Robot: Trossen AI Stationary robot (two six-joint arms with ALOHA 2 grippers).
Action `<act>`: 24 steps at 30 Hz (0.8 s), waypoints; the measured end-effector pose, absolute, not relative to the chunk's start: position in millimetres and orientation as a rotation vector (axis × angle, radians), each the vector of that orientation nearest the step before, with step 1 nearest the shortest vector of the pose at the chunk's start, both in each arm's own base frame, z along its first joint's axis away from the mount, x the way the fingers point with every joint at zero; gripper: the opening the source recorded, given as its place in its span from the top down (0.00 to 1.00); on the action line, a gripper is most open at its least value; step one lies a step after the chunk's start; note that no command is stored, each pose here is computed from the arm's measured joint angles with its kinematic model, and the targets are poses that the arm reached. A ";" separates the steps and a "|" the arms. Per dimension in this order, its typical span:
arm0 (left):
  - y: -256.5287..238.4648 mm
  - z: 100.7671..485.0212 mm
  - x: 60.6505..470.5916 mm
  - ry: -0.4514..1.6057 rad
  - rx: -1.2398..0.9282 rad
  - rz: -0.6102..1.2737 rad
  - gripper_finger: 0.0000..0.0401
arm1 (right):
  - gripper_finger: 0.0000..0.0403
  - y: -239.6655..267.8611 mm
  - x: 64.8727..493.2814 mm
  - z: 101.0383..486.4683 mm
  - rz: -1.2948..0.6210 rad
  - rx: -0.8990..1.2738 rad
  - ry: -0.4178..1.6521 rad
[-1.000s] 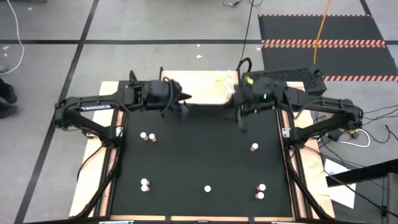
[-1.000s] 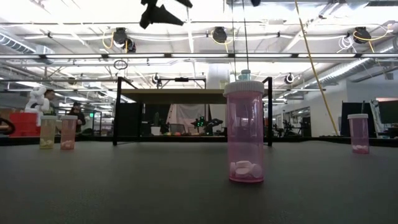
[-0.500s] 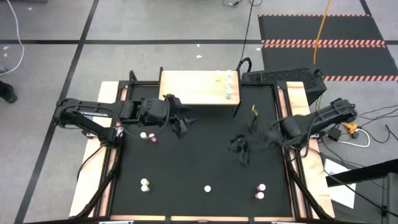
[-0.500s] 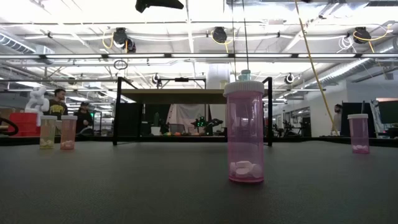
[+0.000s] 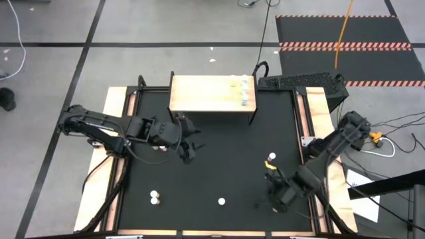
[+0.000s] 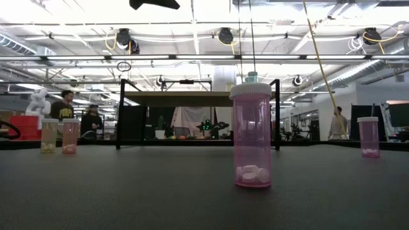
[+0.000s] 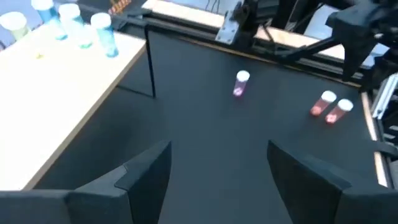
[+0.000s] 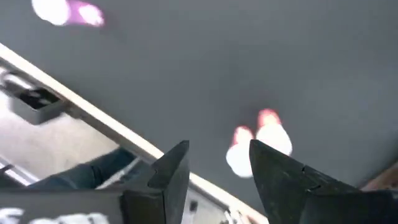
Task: Pick and place medicine bottles onto shelf by color
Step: Put the top yellow pill bottle on the shelf aligned with the other yellow pill bottle
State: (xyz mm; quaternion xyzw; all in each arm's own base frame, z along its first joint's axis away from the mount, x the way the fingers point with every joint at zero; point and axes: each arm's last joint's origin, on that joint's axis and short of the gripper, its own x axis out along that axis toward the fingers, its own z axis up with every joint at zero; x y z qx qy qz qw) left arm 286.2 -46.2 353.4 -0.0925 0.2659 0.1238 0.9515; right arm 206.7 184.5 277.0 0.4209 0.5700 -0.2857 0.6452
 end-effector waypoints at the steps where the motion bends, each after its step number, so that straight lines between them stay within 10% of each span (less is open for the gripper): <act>1: -46.3 353.0 286.1 0.545 -0.183 0.251 0.34 | 0.60 186.0 201.5 277.0 -0.687 0.961 1.301; 24: -57.5 338.8 270.4 0.695 -0.248 0.350 0.34 | 0.47 162.6 236.3 276.7 -0.577 0.912 1.191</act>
